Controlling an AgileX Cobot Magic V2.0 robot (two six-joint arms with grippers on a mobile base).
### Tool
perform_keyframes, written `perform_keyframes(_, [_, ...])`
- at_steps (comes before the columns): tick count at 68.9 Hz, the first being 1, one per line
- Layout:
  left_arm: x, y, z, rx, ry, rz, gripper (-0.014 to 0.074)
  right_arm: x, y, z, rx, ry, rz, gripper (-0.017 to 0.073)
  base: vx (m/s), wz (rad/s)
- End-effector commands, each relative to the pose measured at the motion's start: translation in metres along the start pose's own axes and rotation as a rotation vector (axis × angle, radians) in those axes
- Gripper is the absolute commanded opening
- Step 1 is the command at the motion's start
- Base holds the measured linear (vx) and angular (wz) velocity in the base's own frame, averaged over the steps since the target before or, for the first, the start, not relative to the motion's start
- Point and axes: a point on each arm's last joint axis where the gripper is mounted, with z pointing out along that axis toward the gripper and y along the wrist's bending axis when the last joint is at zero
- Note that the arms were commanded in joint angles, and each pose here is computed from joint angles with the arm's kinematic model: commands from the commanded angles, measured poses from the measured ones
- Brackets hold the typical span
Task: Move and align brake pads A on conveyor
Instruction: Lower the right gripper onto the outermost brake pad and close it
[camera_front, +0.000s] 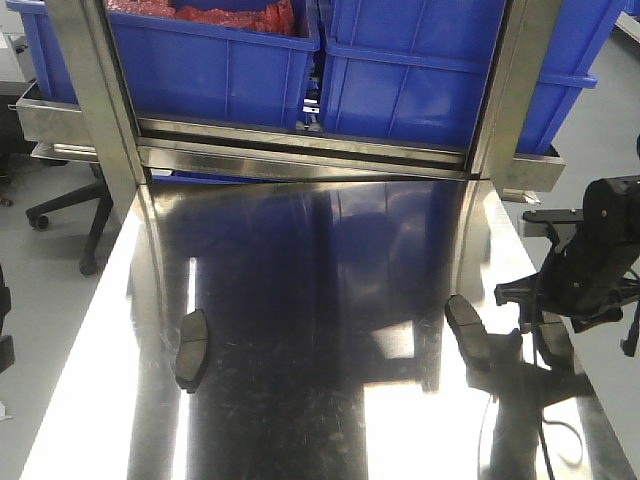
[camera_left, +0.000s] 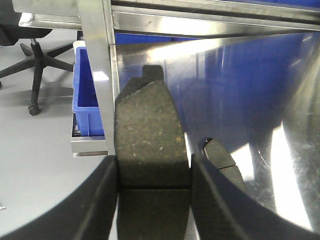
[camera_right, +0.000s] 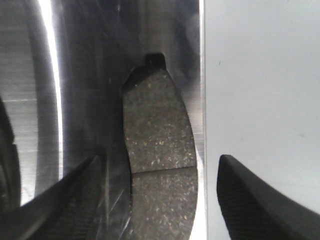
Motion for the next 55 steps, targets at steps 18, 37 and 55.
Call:
perform_keyframes(18, [-0.017, -0.002, -0.006, 0.015, -0.125, -0.01, 0.0083, -0.009, -0.003, -0.02, 0.004, -0.083, -0.004, 0.0332, 0.0, 0.0])
perform_keyframes(37, [-0.017, -0.002, -0.006, 0.015, -0.125, -0.01, 0.0083, -0.009, -0.004, -0.024, 0.004, -0.095, -0.003, 0.0123, 0.0, 0.0])
perform_keyframes(55, [-0.017, -0.002, -0.006, 0.015, -0.125, -0.01, 0.0083, -0.004, -0.005, -0.061, -0.013, -0.279, -0.03, 0.0029, 0.0, 0.0])
